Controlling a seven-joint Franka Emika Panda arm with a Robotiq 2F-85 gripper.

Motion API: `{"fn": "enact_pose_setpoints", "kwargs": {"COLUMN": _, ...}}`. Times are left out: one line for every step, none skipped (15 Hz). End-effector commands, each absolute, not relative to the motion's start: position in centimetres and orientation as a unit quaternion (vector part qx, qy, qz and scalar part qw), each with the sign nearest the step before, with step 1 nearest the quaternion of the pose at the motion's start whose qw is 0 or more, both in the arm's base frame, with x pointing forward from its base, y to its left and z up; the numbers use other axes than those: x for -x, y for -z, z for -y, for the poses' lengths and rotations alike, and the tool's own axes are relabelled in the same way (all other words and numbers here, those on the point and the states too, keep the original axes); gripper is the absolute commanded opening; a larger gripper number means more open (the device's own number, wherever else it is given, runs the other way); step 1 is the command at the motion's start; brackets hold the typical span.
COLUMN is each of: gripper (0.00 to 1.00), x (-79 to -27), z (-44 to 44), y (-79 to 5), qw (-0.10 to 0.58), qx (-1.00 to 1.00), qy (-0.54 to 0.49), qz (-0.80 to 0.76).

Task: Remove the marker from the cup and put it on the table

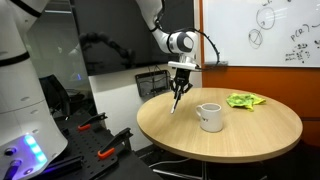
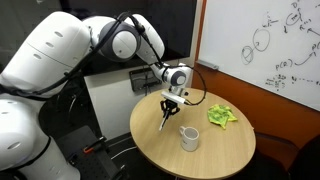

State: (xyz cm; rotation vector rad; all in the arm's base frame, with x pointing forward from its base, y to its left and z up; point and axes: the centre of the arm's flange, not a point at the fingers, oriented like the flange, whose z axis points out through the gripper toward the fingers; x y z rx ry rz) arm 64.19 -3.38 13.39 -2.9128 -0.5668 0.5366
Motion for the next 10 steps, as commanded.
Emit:
{"fn": "enact_pose_setpoints", "kwargs": {"gripper": 0.05, "x": -65.7, "z": 2.0, "y": -11.5, "qw": 0.054, "qx": 0.957, "qy": -0.193, "qz": 0.211}}
{"fn": "enact_pose_setpoints", "kwargs": {"gripper": 0.05, "x": -65.8, "z": 1.7, "y": -10.9, "qw": 0.052, "qx": 0.956, "qy": -0.198, "qz": 0.212}}
{"fn": "enact_pose_setpoints", "kwargs": {"gripper": 0.05, "x": -65.8, "z": 1.4, "y": -10.4, "qw": 0.052, "qx": 0.955, "qy": -0.198, "qz": 0.214}}
{"fn": "enact_pose_setpoints", "kwargs": {"gripper": 0.08, "x": -66.0, "z": 1.4, "y": -10.2, "qw": 0.055, "qx": 0.955, "qy": -0.197, "qz": 0.214}}
{"fn": "enact_pose_setpoints", "kwargs": {"gripper": 0.41, "x": -66.1, "z": 1.3, "y": -10.1, "qw": 0.056, "qx": 0.956, "qy": -0.194, "qz": 0.213}}
{"fn": "enact_pose_setpoints", "kwargs": {"gripper": 0.47, "x": -66.3, "z": 1.4, "y": -10.3, "qw": 0.053, "qx": 0.957, "qy": -0.187, "qz": 0.213}}
{"fn": "enact_pose_setpoints", "kwargs": {"gripper": 0.55, "x": -66.5, "z": 1.5, "y": -10.6, "qw": 0.052, "qx": 0.958, "qy": -0.182, "qz": 0.214}}
{"fn": "enact_pose_setpoints", "kwargs": {"gripper": 0.61, "x": -66.6, "z": 1.6, "y": -11.2, "qw": 0.051, "qx": 0.960, "qy": -0.173, "qz": 0.215}}
{"fn": "enact_pose_setpoints", "kwargs": {"gripper": 0.70, "x": -66.7, "z": 1.7, "y": -11.9, "qw": 0.051, "qx": 0.961, "qy": -0.164, "qz": 0.219}}
{"fn": "enact_pose_setpoints", "kwargs": {"gripper": 0.76, "x": -66.9, "z": 1.8, "y": -12.5, "qw": 0.048, "qx": 0.962, "qy": -0.157, "qz": 0.220}}
